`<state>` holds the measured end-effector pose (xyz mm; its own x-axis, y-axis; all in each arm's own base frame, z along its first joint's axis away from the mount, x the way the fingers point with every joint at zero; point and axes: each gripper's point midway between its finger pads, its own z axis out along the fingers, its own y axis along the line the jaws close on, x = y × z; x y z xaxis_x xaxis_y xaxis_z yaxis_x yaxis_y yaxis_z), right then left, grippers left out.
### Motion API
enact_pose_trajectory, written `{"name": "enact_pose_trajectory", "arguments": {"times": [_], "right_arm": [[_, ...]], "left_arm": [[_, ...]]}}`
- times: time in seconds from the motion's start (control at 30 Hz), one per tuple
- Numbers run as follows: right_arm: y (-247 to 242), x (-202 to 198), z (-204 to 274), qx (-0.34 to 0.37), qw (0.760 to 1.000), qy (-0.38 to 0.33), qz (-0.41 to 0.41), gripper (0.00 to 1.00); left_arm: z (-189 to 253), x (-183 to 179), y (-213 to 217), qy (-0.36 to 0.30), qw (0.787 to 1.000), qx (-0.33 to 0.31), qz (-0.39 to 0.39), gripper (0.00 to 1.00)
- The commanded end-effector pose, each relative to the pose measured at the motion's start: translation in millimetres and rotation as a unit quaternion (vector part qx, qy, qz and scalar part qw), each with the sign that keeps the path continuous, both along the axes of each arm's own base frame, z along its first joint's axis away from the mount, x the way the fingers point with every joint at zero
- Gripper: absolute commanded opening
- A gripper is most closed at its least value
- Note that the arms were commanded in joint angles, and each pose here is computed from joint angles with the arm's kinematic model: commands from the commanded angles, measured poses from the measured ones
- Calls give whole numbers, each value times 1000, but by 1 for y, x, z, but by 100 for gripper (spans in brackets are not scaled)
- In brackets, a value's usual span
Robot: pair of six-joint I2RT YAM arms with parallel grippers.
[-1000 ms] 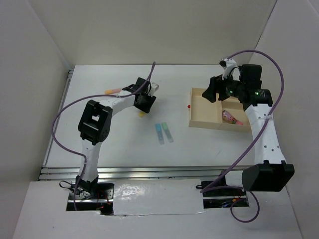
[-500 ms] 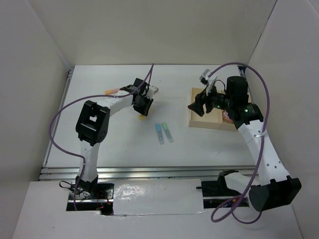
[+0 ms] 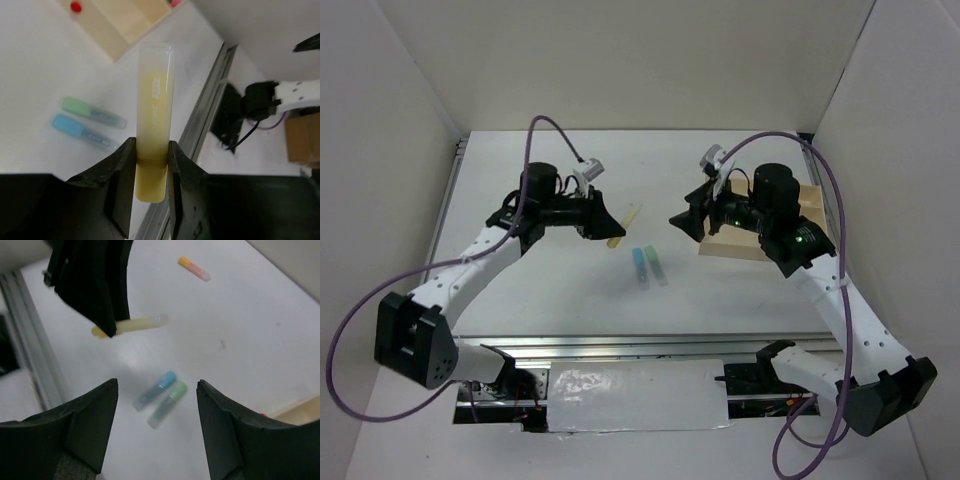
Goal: Sort the stationery into containers
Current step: Pick up the pen from the center of the board.
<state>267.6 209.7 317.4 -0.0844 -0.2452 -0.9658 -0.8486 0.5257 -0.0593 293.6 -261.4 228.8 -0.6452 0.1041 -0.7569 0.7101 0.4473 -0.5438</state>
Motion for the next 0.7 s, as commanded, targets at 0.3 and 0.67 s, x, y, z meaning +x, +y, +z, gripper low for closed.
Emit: {"name": "enact_pose_trajectory", "arguments": {"times": [0.3, 0.67], "right_arm": [[67, -13, 120, 304, 943, 132, 32, 72], [84, 23, 110, 337, 920, 196, -34, 73]], "left_arm": [[119, -9, -1, -67, 975, -209, 27, 0], [144, -21, -4, -58, 965, -257, 12, 0]]}}
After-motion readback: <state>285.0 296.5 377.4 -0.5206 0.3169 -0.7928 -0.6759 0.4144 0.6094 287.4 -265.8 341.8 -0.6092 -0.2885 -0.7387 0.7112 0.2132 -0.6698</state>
